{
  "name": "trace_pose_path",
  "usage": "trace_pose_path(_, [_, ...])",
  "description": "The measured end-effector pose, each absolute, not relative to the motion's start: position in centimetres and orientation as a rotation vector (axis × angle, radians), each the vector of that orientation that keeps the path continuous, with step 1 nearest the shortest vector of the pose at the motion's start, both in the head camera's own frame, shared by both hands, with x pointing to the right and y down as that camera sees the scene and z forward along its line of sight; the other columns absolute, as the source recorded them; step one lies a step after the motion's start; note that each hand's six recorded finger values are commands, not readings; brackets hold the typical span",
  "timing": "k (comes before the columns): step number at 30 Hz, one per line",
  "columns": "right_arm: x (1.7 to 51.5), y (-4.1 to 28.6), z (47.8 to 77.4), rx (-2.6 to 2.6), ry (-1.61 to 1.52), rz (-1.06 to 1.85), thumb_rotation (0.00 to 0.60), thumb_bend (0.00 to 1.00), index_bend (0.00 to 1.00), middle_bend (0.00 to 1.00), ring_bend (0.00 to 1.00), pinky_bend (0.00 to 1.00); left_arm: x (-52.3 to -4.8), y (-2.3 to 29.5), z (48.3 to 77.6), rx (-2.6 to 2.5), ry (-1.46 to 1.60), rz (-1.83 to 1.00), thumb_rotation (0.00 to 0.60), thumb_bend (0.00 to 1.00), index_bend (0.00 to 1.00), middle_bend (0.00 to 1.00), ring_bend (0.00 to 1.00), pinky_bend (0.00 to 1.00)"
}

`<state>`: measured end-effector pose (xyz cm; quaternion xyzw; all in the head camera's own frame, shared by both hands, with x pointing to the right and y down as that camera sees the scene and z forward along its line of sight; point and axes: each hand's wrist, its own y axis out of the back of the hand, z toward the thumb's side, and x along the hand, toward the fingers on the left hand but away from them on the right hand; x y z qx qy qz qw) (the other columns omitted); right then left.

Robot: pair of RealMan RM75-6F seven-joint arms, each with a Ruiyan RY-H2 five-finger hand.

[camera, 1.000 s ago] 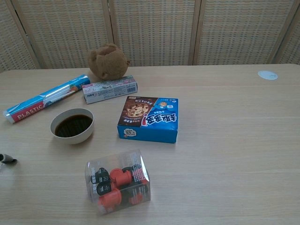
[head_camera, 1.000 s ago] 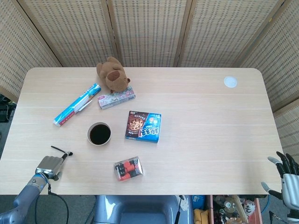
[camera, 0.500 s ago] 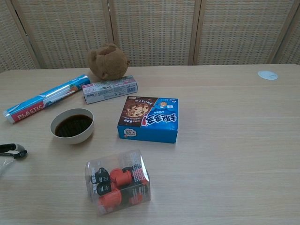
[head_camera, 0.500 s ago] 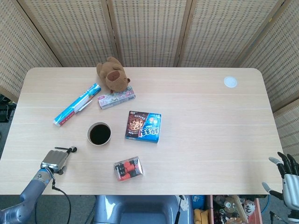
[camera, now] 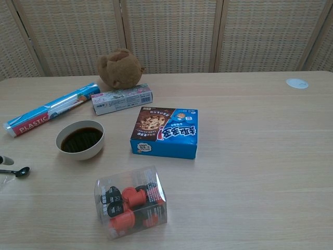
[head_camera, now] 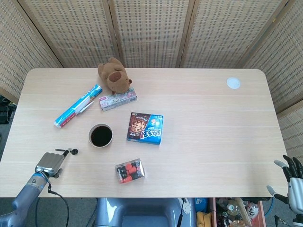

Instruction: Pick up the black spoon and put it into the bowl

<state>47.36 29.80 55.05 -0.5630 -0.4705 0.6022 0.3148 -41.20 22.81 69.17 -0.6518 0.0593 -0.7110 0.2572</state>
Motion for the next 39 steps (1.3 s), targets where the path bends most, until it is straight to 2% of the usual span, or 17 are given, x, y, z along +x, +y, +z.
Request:
trace_pose_path(11, [47.1,29.6,55.2,-1.487,-1.231,1.584,0.600,0.26,0.27,0.19,0.05,0.20,-44.0,23.8,70.1,-1.738,0.150,-2.041,0.600,0.49,0.00,0.83,0.72,0.61])
trace_pose_path(35, [47.2,29.9,55.0,-1.477,-1.231,1.600,0.600,0.26,0.27,0.19,0.05,0.20,-42.5,22.4,72.0,-1.755,0.167,-2.022,0.600,0.49,0.00,0.83,0.72,0.61])
trace_pose_path(39, [47.2,29.9,54.9,-1.473,-1.236,1.596,0.600,0.26,0.27,0.19,0.05,0.20,-41.7,22.2,71.9,-1.774,0.188,-1.982,0.600,0.49,0.00,0.80,0.70,0.60])
